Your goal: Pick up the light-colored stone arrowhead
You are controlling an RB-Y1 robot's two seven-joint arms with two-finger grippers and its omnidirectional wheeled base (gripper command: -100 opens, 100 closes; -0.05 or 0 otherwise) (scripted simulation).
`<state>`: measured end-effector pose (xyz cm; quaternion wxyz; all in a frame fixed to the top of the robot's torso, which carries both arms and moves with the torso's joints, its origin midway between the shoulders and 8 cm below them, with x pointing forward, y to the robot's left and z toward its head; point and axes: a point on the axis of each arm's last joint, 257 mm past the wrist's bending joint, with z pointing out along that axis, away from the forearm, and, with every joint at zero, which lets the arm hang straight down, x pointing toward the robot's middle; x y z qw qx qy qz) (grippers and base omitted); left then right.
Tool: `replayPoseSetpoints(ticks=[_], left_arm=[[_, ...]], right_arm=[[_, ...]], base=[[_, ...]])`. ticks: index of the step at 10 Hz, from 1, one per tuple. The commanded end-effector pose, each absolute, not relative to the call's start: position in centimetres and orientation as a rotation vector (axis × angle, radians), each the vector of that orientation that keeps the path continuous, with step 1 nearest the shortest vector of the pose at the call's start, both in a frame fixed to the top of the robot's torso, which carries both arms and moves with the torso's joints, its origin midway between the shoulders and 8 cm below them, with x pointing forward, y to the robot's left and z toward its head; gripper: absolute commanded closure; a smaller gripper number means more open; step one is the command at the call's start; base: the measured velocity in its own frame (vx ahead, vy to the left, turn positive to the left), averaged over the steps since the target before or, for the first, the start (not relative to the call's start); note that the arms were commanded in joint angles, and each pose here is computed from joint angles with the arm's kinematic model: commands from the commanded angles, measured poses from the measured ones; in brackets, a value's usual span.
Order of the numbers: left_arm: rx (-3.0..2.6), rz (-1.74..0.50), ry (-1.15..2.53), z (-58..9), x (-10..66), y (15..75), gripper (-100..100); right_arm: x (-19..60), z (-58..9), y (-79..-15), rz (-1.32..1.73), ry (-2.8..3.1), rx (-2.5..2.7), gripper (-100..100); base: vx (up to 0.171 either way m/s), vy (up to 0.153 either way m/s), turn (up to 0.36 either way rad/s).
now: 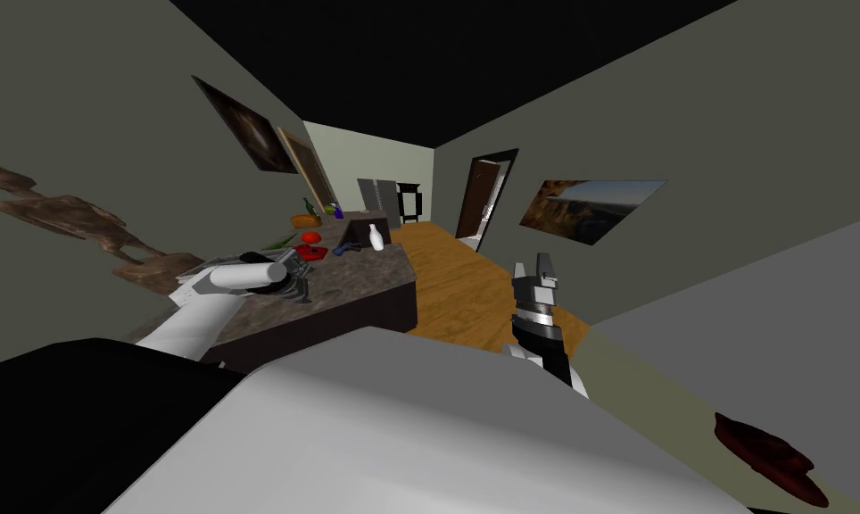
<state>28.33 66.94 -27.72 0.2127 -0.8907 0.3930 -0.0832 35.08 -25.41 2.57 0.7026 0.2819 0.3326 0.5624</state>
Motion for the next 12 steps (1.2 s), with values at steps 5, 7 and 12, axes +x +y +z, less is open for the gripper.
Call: replayPoseSetpoints(ticks=[5,7,12], left_arm=[[-2.702,-0.111,1.072,-30.9,23.7,65.0,-100],[-2.763,-0.074,1.068,-31.6,22.5,64.3,-100],[-2.923,0.033,1.057,-33.4,18.9,62.1,-100]], right_arm=[[35.1,2.6,-25.4,1.252,0.74,0.627,0],[35.1,2.6,-25.4,1.252,0.74,0.627,0],[35.1,2.6,-25.4,1.252,0.74,0.627,0]], base=[[0.096,0.026,-0.033],[0.082,0.013,-0.026],[0.096,0.025,-0.027]])
